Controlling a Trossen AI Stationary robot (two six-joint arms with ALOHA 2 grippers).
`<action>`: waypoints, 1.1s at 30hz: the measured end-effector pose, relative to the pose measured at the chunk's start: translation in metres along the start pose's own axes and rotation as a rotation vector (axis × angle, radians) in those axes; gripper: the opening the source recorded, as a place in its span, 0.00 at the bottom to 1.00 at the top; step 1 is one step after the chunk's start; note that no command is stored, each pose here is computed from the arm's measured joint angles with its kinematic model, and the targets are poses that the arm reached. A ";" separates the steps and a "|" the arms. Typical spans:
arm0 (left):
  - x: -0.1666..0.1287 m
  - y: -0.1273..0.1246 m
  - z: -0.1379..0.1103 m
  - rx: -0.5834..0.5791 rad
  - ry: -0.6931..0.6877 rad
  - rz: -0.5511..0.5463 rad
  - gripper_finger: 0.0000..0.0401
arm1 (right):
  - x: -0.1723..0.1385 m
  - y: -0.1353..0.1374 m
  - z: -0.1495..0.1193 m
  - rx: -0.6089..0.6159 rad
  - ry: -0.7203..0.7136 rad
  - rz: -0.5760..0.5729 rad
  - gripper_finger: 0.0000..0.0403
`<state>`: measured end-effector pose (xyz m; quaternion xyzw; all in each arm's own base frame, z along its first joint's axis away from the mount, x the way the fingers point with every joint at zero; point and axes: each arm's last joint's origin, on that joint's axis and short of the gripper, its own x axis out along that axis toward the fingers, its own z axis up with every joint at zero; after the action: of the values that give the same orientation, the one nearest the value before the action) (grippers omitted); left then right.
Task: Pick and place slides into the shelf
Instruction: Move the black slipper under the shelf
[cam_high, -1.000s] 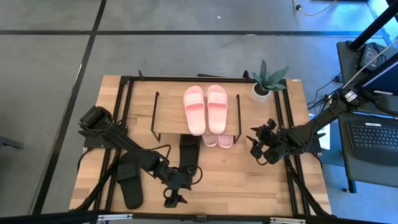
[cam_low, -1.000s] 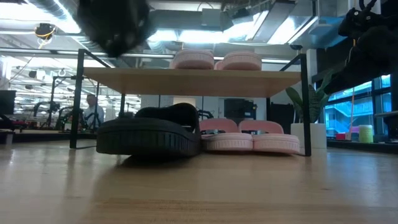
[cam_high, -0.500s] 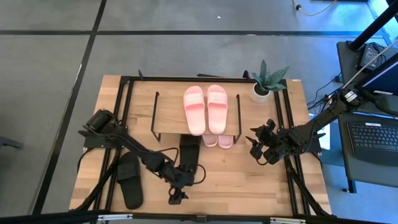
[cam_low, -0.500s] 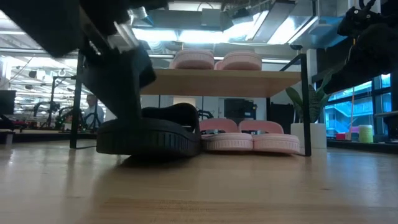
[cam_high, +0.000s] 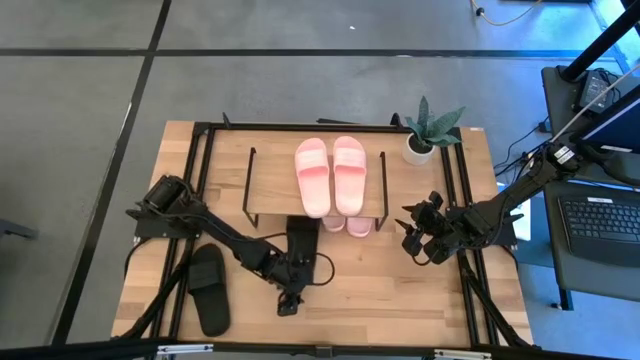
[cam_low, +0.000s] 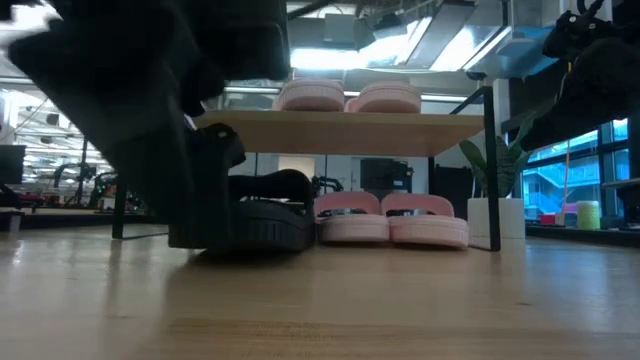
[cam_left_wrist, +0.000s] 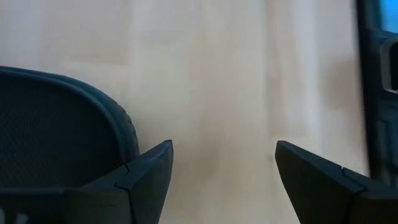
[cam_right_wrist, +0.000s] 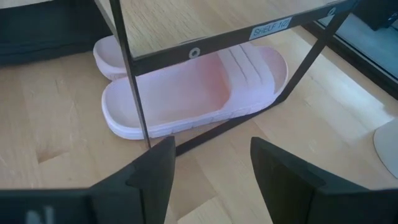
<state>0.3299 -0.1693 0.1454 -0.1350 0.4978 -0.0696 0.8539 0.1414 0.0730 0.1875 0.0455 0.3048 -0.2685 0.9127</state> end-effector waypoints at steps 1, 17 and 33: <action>0.000 0.002 0.000 -0.006 -0.003 0.014 0.68 | 0.000 0.000 0.000 -0.001 0.000 0.000 0.52; -0.001 0.029 0.009 -0.004 -0.013 0.171 0.68 | 0.000 0.000 0.000 -0.007 0.001 -0.001 0.52; -0.004 0.065 0.023 0.066 -0.005 0.284 0.68 | 0.000 0.000 0.000 -0.029 0.000 0.000 0.52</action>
<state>0.3466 -0.1023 0.1403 -0.0353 0.5070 0.0362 0.8605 0.1413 0.0730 0.1875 0.0324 0.3088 -0.2642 0.9131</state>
